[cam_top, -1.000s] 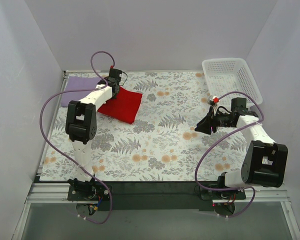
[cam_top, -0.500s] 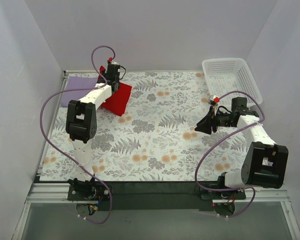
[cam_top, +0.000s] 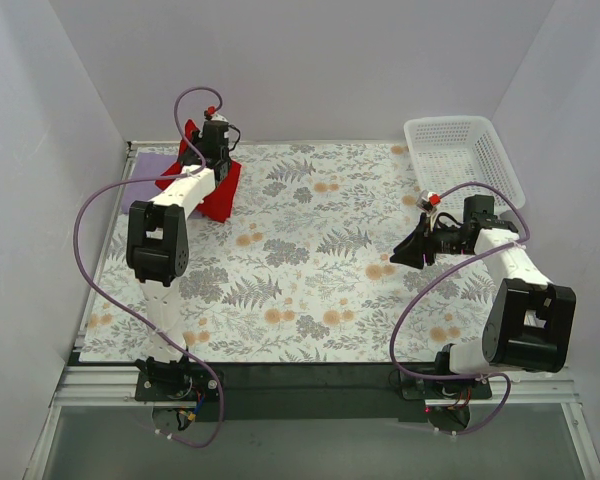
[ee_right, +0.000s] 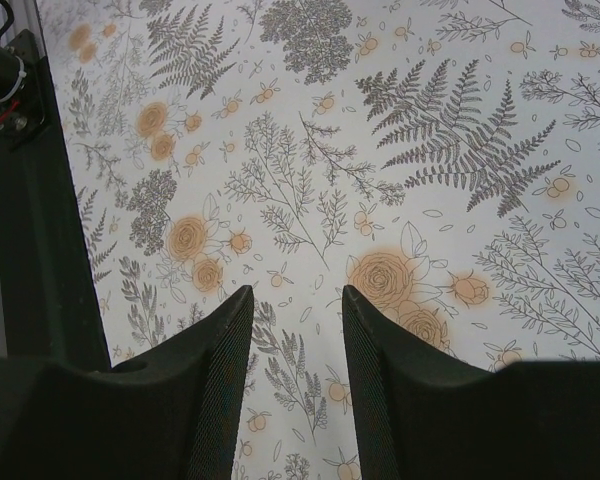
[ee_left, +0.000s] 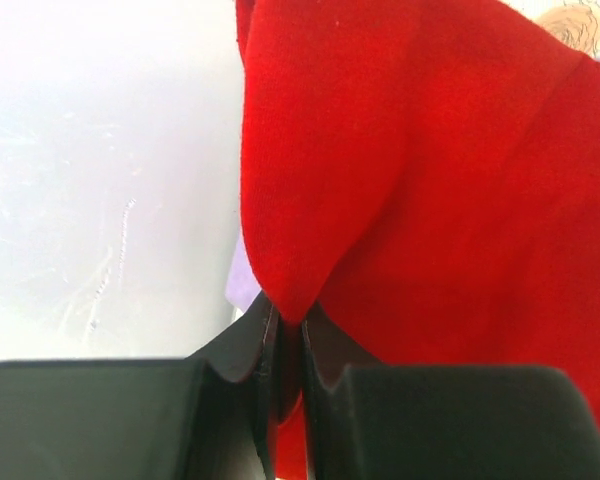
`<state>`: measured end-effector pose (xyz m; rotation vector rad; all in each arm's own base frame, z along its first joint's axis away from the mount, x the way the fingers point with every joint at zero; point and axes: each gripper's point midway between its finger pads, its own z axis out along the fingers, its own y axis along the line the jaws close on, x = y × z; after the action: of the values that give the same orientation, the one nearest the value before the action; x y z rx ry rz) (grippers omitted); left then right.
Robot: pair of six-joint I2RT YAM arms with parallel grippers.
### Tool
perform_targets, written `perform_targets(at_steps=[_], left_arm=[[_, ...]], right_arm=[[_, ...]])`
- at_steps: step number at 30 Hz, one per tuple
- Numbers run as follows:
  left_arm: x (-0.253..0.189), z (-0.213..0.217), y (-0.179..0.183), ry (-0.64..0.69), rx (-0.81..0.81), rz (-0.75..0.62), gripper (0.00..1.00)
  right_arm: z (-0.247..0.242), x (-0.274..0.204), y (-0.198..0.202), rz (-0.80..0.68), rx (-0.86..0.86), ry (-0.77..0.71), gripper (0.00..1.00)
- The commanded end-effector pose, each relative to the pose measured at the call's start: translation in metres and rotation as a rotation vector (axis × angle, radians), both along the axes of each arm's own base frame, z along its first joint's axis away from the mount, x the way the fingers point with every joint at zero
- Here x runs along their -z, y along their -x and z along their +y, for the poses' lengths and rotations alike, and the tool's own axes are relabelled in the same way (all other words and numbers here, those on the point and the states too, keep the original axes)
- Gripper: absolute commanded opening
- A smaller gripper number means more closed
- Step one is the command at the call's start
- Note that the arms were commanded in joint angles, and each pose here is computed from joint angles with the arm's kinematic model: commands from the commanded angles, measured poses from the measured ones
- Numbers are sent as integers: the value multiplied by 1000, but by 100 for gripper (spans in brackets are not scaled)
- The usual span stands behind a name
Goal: Fold and stack the t-shirts
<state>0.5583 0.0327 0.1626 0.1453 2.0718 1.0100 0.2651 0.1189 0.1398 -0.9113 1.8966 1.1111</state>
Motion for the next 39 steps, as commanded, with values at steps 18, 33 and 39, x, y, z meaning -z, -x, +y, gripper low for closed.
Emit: perform_targets(at_steps=[18,33,39], left_arm=[[-99,5,12,-21,-12,-202,0],[-64,25,1,-19,-50,-163,0],[-31,44,0,0,-86,-124,0]], right_arm=[[-1,-12,-6,-20,-11,-32,47],[-2,-12,-6,-15,-8,-36,47],[-3,-11,-6,-12,-7,-39,47]])
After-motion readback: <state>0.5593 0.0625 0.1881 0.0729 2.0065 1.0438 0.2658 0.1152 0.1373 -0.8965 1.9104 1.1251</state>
